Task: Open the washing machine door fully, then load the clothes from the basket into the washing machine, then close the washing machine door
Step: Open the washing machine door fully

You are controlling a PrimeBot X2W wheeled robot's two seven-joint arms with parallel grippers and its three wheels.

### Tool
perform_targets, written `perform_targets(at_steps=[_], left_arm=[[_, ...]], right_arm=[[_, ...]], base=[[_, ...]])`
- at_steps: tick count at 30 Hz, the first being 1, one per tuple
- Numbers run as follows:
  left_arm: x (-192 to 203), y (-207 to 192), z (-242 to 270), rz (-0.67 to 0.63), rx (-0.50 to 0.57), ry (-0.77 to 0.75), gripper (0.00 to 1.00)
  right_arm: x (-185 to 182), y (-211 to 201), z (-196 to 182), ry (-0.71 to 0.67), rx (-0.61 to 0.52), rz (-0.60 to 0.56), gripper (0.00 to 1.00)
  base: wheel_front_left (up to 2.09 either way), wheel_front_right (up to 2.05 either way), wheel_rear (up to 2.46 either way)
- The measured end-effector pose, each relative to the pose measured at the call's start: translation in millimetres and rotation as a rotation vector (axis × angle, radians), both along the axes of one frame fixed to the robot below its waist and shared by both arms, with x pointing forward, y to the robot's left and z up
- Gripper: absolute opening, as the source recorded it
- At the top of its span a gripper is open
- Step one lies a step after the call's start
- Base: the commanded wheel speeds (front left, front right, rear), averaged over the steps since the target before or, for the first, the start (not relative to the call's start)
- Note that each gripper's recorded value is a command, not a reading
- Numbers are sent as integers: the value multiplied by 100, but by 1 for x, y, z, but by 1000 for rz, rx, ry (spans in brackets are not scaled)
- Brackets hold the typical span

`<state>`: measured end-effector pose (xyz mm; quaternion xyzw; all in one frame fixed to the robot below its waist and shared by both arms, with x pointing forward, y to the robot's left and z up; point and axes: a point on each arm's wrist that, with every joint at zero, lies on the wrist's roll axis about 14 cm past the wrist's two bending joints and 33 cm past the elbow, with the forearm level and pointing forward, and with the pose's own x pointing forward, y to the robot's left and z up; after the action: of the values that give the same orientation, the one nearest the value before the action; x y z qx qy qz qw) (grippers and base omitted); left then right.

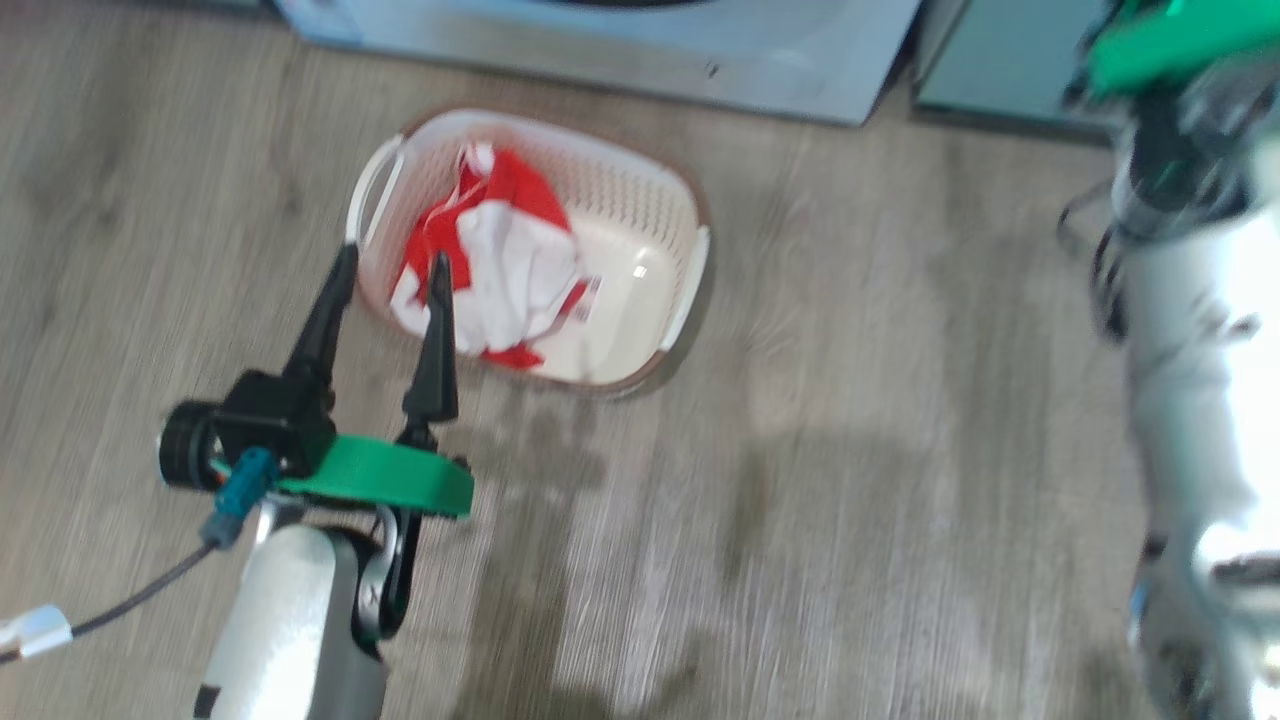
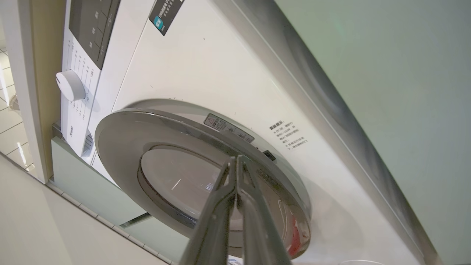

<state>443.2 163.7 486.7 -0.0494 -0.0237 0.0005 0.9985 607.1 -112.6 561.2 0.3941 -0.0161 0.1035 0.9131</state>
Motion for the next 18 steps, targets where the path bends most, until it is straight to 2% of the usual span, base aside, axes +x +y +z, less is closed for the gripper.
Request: perform_targets(at_steps=[9, 18], left_arm=[[19, 14, -14, 32, 7, 14, 100], [27, 26, -27, 65, 15, 43, 100]], right_arm=[[80, 28, 1, 70, 107, 79, 0], [118, 53, -25, 206, 166, 143, 0]], base=[[0, 0, 0], [0, 0, 0]])
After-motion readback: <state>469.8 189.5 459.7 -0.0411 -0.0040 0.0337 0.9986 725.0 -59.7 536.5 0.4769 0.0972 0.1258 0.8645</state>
